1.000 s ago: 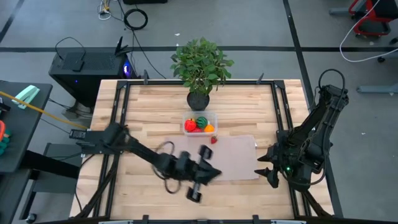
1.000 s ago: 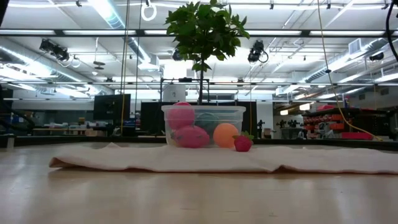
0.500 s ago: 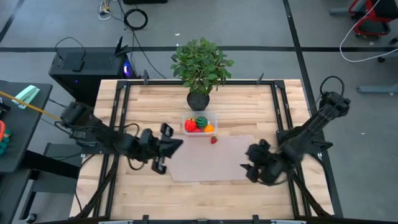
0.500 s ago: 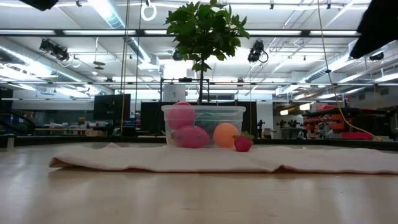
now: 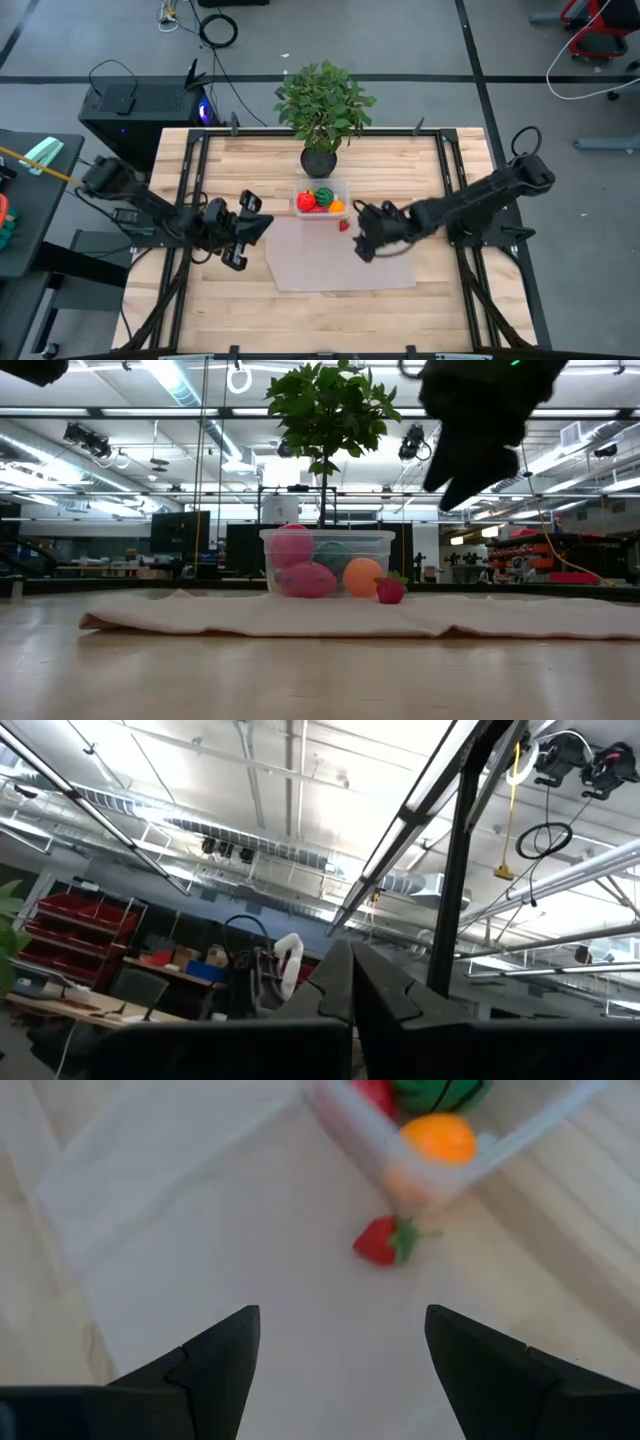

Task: Pick and placing Produce into tupperware
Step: Put the strawberry into the transparent bin

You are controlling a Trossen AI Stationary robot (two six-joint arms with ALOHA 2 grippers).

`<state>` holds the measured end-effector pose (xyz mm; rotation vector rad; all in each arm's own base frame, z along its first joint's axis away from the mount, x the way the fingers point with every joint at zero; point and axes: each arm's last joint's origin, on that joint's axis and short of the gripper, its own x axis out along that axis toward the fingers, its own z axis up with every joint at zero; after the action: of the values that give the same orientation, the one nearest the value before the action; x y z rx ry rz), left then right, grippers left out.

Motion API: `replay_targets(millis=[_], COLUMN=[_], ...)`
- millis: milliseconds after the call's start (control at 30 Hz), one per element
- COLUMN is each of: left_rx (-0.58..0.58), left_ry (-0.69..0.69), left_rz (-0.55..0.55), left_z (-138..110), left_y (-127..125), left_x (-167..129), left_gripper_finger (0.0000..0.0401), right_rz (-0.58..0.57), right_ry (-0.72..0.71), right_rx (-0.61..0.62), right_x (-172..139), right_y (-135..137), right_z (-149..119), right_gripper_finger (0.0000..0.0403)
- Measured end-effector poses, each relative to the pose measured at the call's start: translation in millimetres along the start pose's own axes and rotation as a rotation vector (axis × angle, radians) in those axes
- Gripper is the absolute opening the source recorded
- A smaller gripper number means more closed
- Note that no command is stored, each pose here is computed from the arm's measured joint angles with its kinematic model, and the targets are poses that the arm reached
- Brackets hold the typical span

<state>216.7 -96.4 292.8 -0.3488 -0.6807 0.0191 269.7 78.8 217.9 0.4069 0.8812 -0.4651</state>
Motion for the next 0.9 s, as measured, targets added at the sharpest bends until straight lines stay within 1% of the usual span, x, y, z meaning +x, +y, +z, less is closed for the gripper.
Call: replay_targets(millis=[100, 233, 367, 433, 500, 567, 633, 767, 900], left_rx=[-0.007, -0.03, -0.05, -0.05, -0.058, -0.078, -0.083, -0.114, -0.115], left_ry=[-0.003, 0.001, 0.005, 0.005, 0.003, 0.002, 0.007, 0.024, 0.04], left_rz=[0.001, 0.0, 0.0, 0.0, 0.0, 0.0, 0.0, 0.001, 0.004], left_z=[2, 2, 1, 2, 3, 4, 3, 2, 0], left_y=[1, 2, 2, 2, 2, 2, 2, 2, 2], left_x=[-3, -3, -3, -3, -3, -3, -3, -3, -3], left_gripper_finger=[0.0005, 0.0018, 0.0014, 0.0007, 0.0005, 0.0009, 0.0017, 0.0024, 0.001], right_rz=[0.011, -0.029, -0.163, -0.23, -0.269, -0.28, -0.267, -0.183, -0.181], right_ry=[-0.001, -0.02, -0.137, -0.203, -0.216, -0.18, -0.156, -0.194, -0.174], right_rx=[0.026, 0.062, 0.051, 0.068, 0.091, 0.13, 0.162, 0.22, 0.161], right_x=[8, 13, 11, 12, 20, 32, 43, 48, 52], right_y=[-12, -24, -24, -20, -17, -18, -16, -5, -2], right_z=[16, 28, 25, 21, 14, 3, -8, -14, -19], right_gripper_finger=[0.0288, 0.0288, 0.0288, 0.0287, 0.0284, 0.0282, 0.028, 0.0277, 0.0277])
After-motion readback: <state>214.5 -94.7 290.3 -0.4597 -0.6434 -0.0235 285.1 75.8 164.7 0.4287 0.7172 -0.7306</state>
